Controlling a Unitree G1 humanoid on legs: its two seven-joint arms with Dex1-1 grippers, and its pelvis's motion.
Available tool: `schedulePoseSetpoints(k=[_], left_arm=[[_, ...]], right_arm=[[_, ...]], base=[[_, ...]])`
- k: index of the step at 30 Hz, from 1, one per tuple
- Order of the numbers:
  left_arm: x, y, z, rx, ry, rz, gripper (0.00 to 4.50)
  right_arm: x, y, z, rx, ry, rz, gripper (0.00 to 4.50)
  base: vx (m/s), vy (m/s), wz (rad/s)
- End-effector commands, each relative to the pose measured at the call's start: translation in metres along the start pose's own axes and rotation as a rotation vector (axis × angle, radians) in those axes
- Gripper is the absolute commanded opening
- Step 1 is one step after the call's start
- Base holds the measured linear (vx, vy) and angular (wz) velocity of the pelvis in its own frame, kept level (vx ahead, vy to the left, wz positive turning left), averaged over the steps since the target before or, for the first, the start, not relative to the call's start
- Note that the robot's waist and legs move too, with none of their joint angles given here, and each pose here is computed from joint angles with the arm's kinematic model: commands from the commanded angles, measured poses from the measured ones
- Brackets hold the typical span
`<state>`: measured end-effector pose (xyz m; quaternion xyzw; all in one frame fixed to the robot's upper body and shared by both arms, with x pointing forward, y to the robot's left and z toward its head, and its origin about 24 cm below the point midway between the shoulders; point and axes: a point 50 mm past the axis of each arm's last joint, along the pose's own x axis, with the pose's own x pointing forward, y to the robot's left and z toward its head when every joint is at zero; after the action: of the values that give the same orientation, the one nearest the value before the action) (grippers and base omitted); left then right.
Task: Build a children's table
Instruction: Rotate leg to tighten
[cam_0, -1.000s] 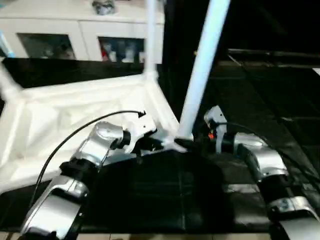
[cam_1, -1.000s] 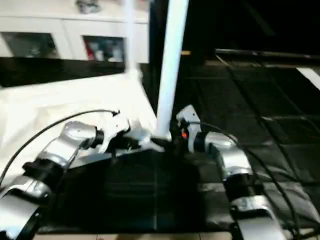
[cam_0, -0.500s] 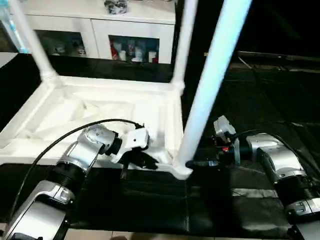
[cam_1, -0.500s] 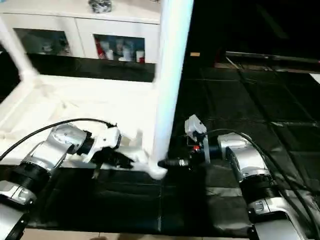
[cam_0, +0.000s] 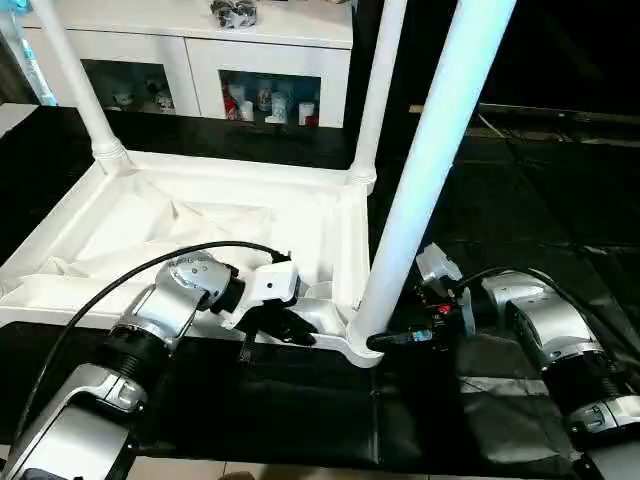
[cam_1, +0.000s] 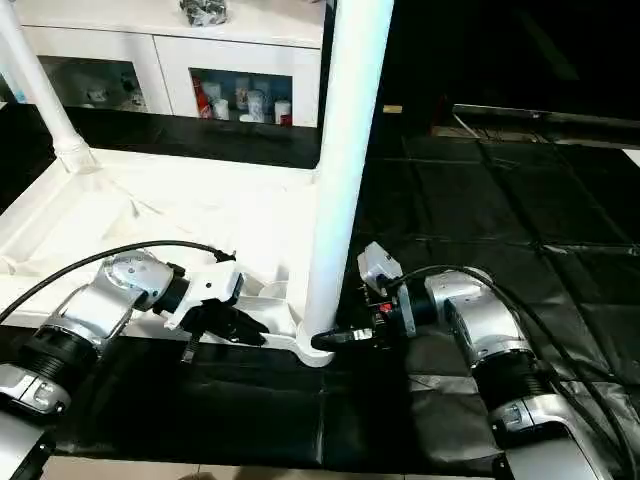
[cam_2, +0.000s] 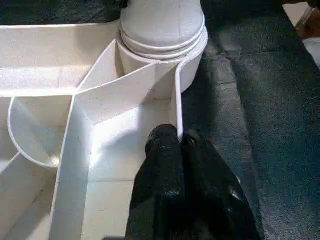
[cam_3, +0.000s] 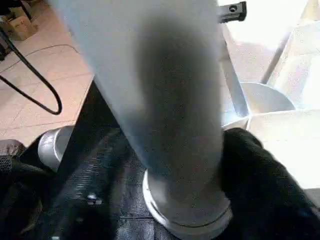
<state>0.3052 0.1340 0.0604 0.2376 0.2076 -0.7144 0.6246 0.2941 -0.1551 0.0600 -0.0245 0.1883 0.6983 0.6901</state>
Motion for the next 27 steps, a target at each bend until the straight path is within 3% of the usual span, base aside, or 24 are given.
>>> schedulePoseSetpoints(k=[1,7,12,15,17,22,23,24,27], left_arm=[[0.008,-0.005,0.004,0.046,0.021,-0.068,0.00],[0.010,-0.003,0.004,0.003,0.000,-0.030,0.00],[0.017,0.005,0.009,-0.067,-0.043,0.079,0.00],[0.024,0.014,0.014,-0.120,-0.080,0.179,0.00],[0.033,0.025,0.023,-0.196,-0.123,0.298,0.00],[0.042,0.036,0.032,-0.280,-0.163,0.397,0.00],[0.049,0.049,0.042,-0.338,-0.184,0.509,0.00],[0.051,0.052,0.046,-0.353,-0.189,0.539,0.00],[0.055,0.060,0.054,-0.375,-0.190,0.624,0.00]], right_arm=[[-0.001,0.001,-0.001,-0.009,0.018,0.016,2.47],[0.004,0.003,0.000,0.012,-0.019,0.029,2.11],[0.013,0.006,-0.005,0.066,-0.043,-0.031,2.07],[0.026,0.003,-0.010,0.092,-0.046,-0.159,2.06],[0.043,-0.003,-0.011,0.136,-0.100,-0.318,2.05],[0.060,-0.012,-0.009,0.201,-0.142,-0.453,1.99],[0.077,-0.024,-0.006,0.299,-0.173,-0.605,1.99],[0.083,-0.028,-0.006,0.337,-0.177,-0.650,1.99],[0.096,-0.036,-0.001,0.364,-0.166,-0.754,1.99]], base=[[0.000,0.000,0.00],[0.000,0.000,0.00],[0.000,0.000,0.00],[0.000,0.000,0.00],[0.000,0.000,0.00],[0.000,0.000,0.00],[0.000,0.000,0.00],[0.000,0.000,0.00],[0.000,0.000,0.00]])
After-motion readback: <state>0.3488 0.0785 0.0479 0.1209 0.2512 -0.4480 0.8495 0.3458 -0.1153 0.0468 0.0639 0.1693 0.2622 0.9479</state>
